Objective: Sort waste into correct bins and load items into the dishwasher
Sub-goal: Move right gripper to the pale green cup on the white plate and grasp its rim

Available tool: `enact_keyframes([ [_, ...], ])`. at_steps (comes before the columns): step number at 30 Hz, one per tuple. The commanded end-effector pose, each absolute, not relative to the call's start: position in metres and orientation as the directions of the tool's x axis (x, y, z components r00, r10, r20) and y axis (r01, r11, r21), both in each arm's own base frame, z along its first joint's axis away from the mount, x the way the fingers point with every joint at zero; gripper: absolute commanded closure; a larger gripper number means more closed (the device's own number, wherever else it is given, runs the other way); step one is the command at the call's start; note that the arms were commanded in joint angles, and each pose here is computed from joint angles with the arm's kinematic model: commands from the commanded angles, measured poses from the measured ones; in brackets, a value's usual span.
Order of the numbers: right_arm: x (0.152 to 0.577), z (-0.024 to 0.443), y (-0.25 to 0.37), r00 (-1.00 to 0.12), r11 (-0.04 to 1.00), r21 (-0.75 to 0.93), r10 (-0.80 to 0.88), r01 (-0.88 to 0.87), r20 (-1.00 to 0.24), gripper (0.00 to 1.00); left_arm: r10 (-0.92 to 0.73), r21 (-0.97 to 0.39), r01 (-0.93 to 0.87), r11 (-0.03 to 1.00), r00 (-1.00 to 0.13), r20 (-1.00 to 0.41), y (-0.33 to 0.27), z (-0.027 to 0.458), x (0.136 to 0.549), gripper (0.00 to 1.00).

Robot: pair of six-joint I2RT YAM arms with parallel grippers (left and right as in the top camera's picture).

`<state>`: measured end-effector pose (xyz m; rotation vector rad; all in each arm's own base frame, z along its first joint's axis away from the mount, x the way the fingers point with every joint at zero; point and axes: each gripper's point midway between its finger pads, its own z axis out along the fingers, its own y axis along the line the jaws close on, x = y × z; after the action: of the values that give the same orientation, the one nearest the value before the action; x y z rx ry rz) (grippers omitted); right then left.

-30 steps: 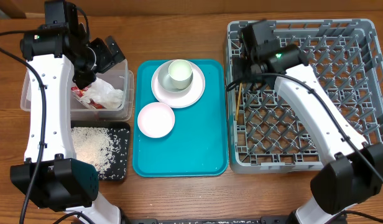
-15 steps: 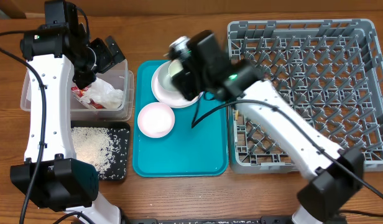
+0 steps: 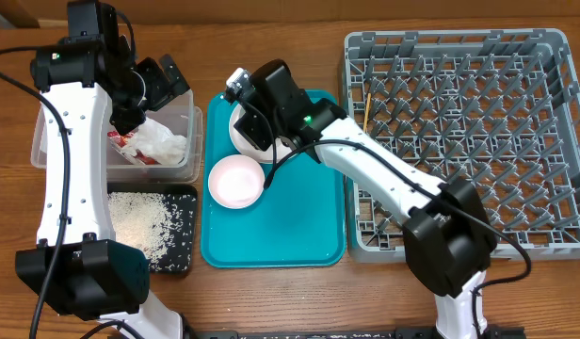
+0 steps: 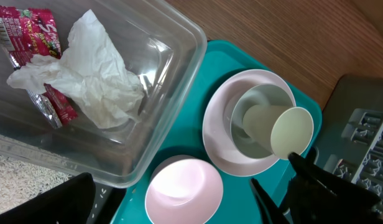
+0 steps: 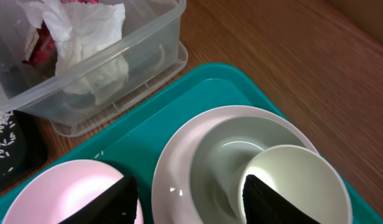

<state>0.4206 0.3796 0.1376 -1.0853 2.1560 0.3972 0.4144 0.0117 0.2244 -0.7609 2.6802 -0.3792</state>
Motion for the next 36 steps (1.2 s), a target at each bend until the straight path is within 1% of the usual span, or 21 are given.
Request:
enact_keyframes([
  [1,0.428,0.128,0.378,-0.414,0.612,-0.058,-0.598,-0.789,-0.686,0.44,-0.537,-0.337,-0.447,0.829,-0.805,-0.253,0.012,0.229,0.416,0.00],
  [4,0.434,0.128,0.374,-0.415,0.633,-0.088,-0.599,-0.770,-0.685,0.46,-0.537,-0.337,-0.447,0.829,-0.805,-0.253,0.012,0.229,0.416,0.00],
  [6,0.436,0.126,0.371,-0.419,0.643,-0.102,-0.602,-0.759,-0.680,0.50,-0.537,-0.337,-0.447,0.829,-0.805,-0.253,0.012,0.229,0.416,0.00],
  [12,0.441,0.117,0.366,-0.442,0.665,-0.106,-0.598,-0.739,-0.669,0.50,-0.537,-0.337,-0.447,0.829,-0.805,-0.253,0.012,0.229,0.416,0.00],
  [18,0.453,0.097,0.349,-0.548,0.742,-0.044,-0.533,-0.669,-0.644,0.50,-0.537,-0.337,-0.447,0.829,-0.805,-0.253,0.012,0.229,0.416,0.00],
  [21,0.456,0.093,0.339,-0.584,0.765,-0.025,-0.511,-0.643,-0.631,0.50,-0.537,-0.337,-0.447,0.829,-0.805,-0.253,0.012,0.229,0.416,0.00],
  [25,0.455,0.092,0.336,-0.597,0.769,-0.014,-0.507,-0.639,-0.621,0.51,-0.537,-0.337,-0.447,0.829,-0.805,-0.253,0.012,0.229,0.416,0.00],
  [27,0.450,0.090,0.340,-0.602,0.755,0.015,-0.510,-0.655,-0.615,0.51,-0.537,-0.337,-0.447,0.829,-0.805,-0.253,0.012,0.229,0.416,0.00],
  [29,0.445,0.091,0.346,-0.601,0.737,0.049,-0.509,-0.674,-0.617,0.55,-0.537,-0.337,-0.447,0.829,-0.805,-0.253,0.012,0.229,0.416,0.00],
  [36,0.441,0.091,0.350,-0.600,0.723,0.071,-0.510,-0.687,-0.616,0.58,-0.537,-0.337,-0.447,0.829,-0.805,-0.253,0.012,0.229,0.416,0.00],
])
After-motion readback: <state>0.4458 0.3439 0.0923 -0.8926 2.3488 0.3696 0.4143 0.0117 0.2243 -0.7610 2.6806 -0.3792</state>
